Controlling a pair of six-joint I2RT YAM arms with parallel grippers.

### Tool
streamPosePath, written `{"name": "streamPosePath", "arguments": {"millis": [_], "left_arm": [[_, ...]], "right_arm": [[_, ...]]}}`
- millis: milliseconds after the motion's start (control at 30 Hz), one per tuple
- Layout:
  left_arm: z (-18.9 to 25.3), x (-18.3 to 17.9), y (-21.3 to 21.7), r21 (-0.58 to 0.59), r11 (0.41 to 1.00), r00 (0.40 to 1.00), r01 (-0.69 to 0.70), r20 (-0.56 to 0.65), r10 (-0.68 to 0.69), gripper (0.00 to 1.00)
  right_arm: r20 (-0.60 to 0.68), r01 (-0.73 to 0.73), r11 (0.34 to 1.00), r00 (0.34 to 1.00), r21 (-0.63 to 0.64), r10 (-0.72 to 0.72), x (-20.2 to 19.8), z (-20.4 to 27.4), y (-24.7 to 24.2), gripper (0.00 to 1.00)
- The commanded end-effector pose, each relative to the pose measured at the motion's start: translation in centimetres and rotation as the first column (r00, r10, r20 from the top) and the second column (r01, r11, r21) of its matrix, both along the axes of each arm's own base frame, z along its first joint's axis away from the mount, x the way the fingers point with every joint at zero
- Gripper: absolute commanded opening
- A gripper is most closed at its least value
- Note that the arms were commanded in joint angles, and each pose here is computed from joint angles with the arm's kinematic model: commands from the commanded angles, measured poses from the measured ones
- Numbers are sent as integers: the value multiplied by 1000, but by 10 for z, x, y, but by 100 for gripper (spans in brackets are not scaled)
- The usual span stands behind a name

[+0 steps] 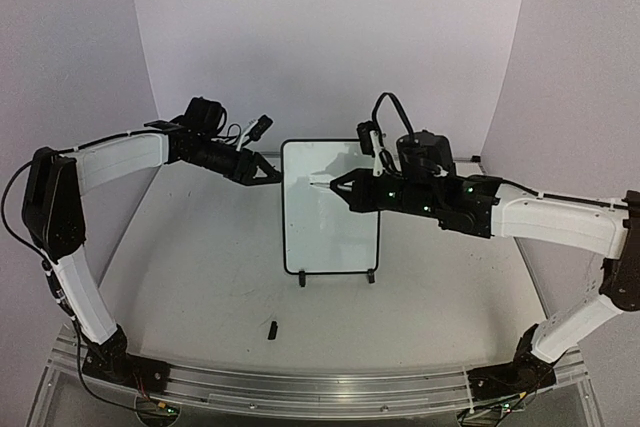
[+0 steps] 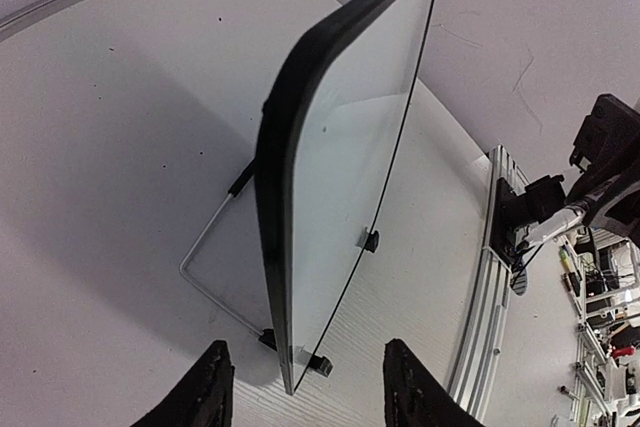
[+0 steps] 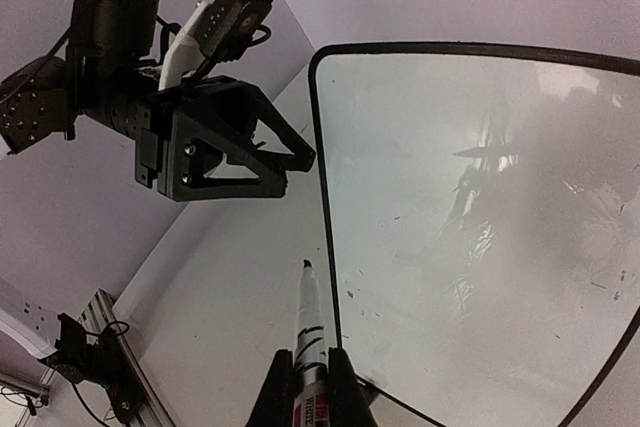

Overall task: Write a sentence on the whiteboard
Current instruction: Hold the whiteboard at the center of the board.

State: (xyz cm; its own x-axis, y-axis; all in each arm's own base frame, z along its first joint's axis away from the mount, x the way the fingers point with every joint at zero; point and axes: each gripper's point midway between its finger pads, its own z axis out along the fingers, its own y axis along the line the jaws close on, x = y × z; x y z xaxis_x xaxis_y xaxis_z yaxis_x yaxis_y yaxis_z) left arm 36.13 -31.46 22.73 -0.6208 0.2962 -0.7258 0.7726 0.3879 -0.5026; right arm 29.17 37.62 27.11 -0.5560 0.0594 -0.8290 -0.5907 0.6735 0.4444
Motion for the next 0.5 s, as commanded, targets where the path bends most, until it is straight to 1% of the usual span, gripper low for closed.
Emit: {"name": "streamPosePath", "arguments": {"millis": [0,233,367,467], "left_arm": [[18,3,-8,-49,997,995,63,80,-59,43],[13,14,-9,-24,999,995,44,90,-42,42],[11,17,-12,-25,999,995,48,93,-45,37],[12,18,-13,-26,998,994,49,98,-46,31]], "right_arm": [[76,-12,999,997,50,8,18,33,18,0],[80,-45,996,996,82,38,27,38,35,0],[84,-37,996,996,86,30,31,39,36,0],[94,-23,997,995,80,16,36,39,35,0]]}}
